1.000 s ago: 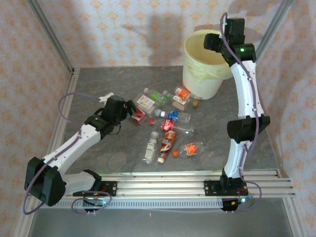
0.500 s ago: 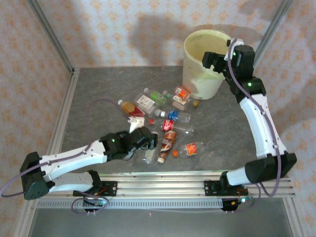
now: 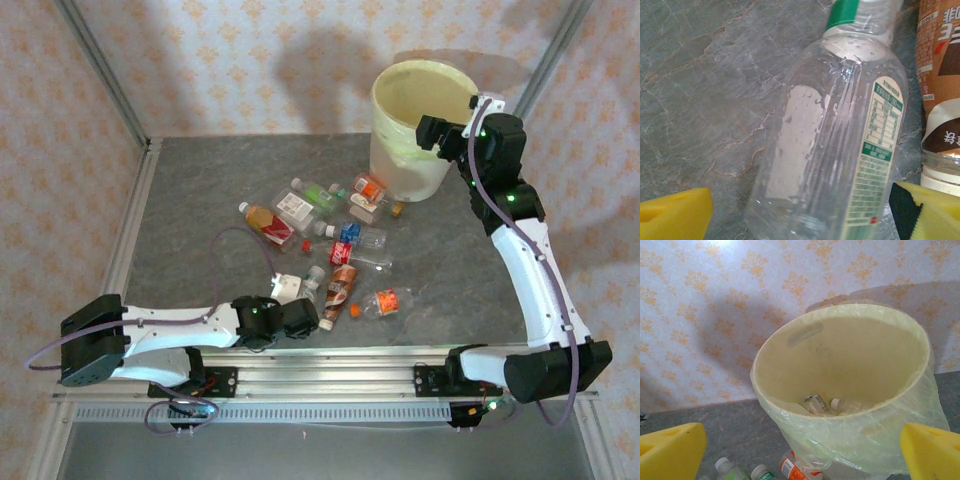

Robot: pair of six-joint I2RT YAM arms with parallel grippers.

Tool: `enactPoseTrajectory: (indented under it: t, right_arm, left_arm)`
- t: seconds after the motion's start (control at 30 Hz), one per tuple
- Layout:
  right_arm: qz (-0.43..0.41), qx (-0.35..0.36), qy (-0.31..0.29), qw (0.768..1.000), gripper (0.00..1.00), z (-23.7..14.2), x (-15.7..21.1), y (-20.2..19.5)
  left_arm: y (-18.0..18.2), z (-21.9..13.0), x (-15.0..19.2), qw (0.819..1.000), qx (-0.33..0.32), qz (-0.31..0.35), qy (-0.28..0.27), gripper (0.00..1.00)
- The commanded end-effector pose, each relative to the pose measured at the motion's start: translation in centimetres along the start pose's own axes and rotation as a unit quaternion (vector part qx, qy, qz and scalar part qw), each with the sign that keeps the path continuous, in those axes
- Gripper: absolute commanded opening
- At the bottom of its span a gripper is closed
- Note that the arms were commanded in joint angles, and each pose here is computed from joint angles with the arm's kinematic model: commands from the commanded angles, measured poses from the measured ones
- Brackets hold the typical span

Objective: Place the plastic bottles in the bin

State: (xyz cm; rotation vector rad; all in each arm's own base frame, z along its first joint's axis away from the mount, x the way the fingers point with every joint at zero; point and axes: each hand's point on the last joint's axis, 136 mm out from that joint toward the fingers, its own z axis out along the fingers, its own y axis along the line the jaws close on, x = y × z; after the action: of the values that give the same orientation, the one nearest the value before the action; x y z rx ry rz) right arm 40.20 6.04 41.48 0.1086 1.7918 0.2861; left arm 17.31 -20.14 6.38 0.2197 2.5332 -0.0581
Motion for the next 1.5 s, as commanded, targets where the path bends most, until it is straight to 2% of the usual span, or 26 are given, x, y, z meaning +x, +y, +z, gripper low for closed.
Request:
enactPoseTrajectory:
  t: [0.0, 0.1, 0.4, 0.57, 0.77, 1.03, 1.13, 1.23, 1.33, 1.47]
  right_arm:
    - [0.002, 0.001, -0.004, 1.0, 0.99, 0.2, 0.0, 0.0]
    - [0.005, 0.0, 0.0, 1.0, 0.99, 0.3, 0.2, 0.0]
    - [0.002, 0.002, 0.011, 1.0, 0.99, 0.2, 0.6, -0.1]
    - [0.001, 0.002, 0.022, 1.0, 0.99, 0.4, 1.3, -0.1]
    - [-0.002, 0.004, 0.045, 0.999, 0.99, 0.6, 2.7, -0.4]
    - [-0.018, -0.018, 0.076, 0.997, 0.99, 0.0, 5.0, 0.0]
    - [-0.024, -0.039, 0.086, 0.995, 0.99, -0.4, 6.0, 0.5]
    - [-0.018, -0.063, 0.093, 0.994, 0.99, -0.4, 7.1, 1.1]
    - [0.0, -0.092, 0.082, 0.992, 0.99, -1.5, 7.0, 2.1]
    - [0.038, -0.111, 0.081, 0.99, 0.99, -2.0, 7.3, 2.7]
  left_arm:
    - [-0.9, -0.1, -1.0, 1.0, 0.018, -0.012, -0.021, 0.95]
    - [-2.2, 0.3, -0.8, 0.999, 0.041, -0.008, -0.014, 0.98]
    - [-2.1, 2.8, -0.1, 1.0, -0.008, 0.024, 0.01, 0.94]
    - [-1.4, 3.2, -0.3, 1.0, 0.004, -0.008, 0.01, 0.79]
    - [-2.9, 2.5, -0.9, 0.997, 0.081, -0.014, 0.006, 0.65]
    - [-1.4, 2.5, -1.4, 0.999, 0.048, -0.003, 0.008, 0.49]
    - [-1.4, 1.8, -2.5, 0.999, 0.051, -0.009, -0.01, 0.44]
    - [-2.0, 0.4, -4.2, 0.997, 0.075, -0.018, -0.029, 0.43]
    - [-3.3, -2.1, -7.0, 0.991, 0.115, -0.019, -0.06, 0.42]
    - [-3.4, -4.6, -10.6, 0.985, 0.135, -0.03, -0.106, 0.43]
